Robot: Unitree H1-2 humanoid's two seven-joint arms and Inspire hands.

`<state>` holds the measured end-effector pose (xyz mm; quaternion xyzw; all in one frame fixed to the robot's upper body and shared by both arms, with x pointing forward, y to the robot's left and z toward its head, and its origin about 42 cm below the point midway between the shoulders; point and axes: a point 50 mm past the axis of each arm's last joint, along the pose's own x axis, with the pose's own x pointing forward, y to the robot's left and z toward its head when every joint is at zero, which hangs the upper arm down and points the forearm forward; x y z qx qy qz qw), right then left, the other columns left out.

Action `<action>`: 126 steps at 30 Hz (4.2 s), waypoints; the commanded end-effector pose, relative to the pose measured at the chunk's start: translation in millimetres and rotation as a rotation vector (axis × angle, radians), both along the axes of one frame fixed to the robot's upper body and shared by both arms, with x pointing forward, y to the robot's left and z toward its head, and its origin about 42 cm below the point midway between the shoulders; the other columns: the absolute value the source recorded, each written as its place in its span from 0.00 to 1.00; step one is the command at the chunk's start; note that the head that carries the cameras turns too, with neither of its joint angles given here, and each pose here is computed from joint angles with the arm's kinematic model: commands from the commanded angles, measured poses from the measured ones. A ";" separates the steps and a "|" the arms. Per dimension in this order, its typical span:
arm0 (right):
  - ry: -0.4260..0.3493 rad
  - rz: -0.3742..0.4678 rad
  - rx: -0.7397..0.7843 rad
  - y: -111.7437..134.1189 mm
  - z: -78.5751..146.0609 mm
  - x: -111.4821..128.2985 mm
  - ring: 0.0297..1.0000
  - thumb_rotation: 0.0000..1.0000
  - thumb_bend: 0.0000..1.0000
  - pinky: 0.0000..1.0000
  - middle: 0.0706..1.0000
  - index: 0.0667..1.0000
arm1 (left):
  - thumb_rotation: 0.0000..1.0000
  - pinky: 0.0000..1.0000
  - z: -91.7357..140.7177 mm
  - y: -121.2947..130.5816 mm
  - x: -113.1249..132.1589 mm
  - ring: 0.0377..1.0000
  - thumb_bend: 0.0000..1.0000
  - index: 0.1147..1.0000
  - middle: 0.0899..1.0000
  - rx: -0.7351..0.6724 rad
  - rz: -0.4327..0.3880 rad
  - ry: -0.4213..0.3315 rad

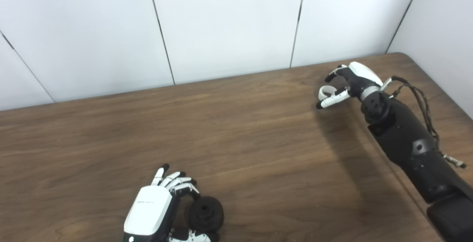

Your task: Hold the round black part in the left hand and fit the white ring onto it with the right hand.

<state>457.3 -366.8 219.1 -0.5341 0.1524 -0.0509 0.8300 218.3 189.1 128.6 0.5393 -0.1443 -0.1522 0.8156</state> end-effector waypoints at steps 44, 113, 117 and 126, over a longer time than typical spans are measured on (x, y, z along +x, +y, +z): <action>-0.087 -0.035 -0.039 -11.2 28.0 6.0 0.95 0.14 0.53 0.98 0.82 0.45 | 0.05 1.00 9.3 2.5 -0.1 0.85 0.52 0.42 0.73 0.000 0.001 -0.021; -0.121 0.923 0.142 215.6 55.8 -204.6 1.00 0.13 0.52 1.00 0.84 0.45 | 0.06 1.00 15.7 -33.4 0.3 0.86 0.52 0.42 0.73 0.014 0.005 -0.049; -0.100 0.930 0.166 218.8 50.7 -205.5 1.00 0.13 0.52 1.00 0.85 0.45 | 0.06 1.00 16.9 -36.2 -0.5 0.86 0.52 0.42 0.73 0.010 0.004 -0.049; -0.076 0.939 0.174 222.9 41.4 -202.4 1.00 0.13 0.52 1.00 0.85 0.45 | 0.06 1.00 19.1 -41.3 -0.4 0.86 0.52 0.42 0.73 0.008 0.005 -0.056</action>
